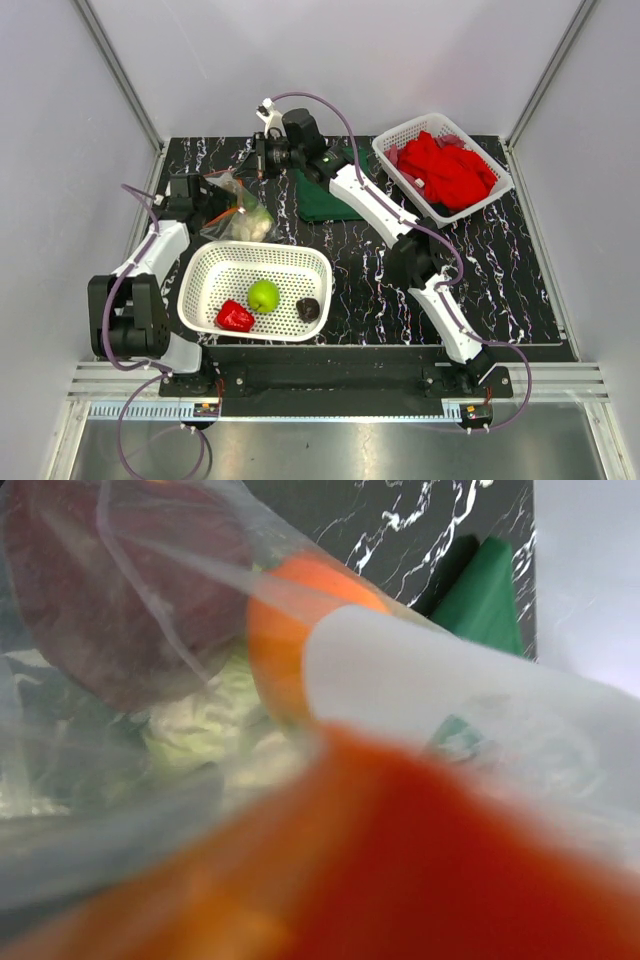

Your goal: Open the zip-top bag and remove the fake food

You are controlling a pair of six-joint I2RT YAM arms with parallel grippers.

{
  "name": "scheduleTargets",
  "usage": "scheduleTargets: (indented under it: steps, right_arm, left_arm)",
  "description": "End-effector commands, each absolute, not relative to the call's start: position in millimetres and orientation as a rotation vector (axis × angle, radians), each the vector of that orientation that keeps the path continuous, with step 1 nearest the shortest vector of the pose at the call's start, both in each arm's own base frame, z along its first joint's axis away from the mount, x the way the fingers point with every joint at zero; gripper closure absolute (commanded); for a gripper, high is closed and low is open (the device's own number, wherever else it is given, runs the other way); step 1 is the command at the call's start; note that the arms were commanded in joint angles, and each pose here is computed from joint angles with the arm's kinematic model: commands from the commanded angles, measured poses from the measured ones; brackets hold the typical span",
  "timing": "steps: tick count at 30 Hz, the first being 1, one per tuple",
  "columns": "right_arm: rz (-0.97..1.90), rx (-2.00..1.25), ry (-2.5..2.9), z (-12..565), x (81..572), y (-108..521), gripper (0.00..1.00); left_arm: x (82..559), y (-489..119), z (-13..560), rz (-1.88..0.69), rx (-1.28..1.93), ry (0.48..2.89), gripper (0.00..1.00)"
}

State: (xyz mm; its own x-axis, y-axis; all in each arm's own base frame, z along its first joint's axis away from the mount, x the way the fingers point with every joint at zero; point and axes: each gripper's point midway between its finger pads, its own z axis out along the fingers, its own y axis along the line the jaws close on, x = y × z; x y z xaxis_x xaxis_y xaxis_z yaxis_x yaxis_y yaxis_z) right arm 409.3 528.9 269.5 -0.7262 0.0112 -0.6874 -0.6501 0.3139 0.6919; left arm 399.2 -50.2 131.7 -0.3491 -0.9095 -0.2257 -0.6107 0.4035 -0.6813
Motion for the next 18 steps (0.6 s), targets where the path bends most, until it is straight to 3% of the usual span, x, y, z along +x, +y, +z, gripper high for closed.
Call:
scheduleTargets:
  steps: [1, 5, 11, 14, 15, 18]
  right_arm:
    - [1.46, -0.587, 1.918, 295, 408, 525, 1.0]
    - [1.465, -0.583, 1.923, 293, 409, 525, 1.0]
    - [1.461, -0.595, 1.915, 295, 408, 524, 1.0]
    - [1.455, -0.602, 1.904, 299, 406, 524, 1.0]
    - [1.452, -0.602, 1.9, 300, 407, 523, 1.0]
    - [1.443, -0.6, 1.905, 298, 408, 523, 1.0]
  left_arm:
    - [420, -35, 140, -0.662, -1.365, 1.942, 0.17]
    - [424, -32, 124, -0.672, -1.435, 1.896, 0.16]
    - [439, -25, 128, -0.682, -1.332, 1.81, 0.35]
    - [445, -23, 142, -0.719, -1.275, 1.737, 0.53]
    - [445, -23, 145, -0.728, -1.259, 1.721, 0.67]
    - [444, -25, 149, -0.748, -1.244, 1.708, 0.79]
